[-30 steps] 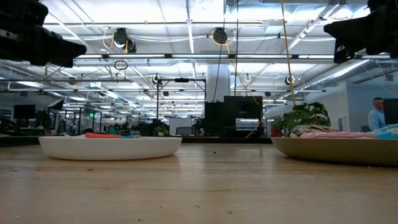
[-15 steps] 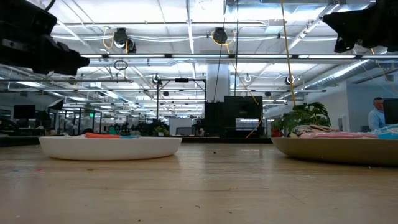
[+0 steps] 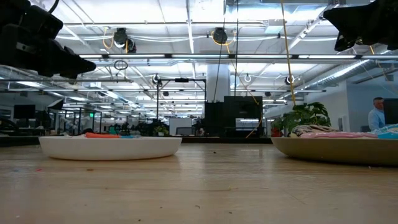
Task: Pick & Place donuts
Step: Return to Home Position
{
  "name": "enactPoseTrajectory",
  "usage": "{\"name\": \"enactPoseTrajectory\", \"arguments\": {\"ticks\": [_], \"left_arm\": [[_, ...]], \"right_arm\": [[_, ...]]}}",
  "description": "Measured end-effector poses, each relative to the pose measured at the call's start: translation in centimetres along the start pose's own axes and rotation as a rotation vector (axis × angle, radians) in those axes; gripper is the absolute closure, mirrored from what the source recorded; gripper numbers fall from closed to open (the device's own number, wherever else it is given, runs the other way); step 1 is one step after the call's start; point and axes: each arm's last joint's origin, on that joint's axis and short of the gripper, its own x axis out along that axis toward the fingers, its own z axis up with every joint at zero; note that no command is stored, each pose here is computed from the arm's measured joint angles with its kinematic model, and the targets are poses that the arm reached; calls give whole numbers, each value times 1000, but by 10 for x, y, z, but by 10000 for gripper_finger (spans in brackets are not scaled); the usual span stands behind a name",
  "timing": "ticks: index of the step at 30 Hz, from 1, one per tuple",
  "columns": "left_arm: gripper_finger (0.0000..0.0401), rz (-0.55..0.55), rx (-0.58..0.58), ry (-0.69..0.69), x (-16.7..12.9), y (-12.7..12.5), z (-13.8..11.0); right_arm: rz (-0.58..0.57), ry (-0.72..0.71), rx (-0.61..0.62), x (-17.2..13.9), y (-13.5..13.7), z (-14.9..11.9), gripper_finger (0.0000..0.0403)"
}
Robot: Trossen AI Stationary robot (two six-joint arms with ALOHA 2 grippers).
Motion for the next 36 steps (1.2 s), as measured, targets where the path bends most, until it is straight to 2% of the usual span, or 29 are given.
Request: {"name": "enactPoseTrajectory", "arguments": {"ticks": [36], "left_arm": [[356,0,-4,-15,0,0,2]], "right_arm": [[1,-1,1,0,0,0,403]]}}
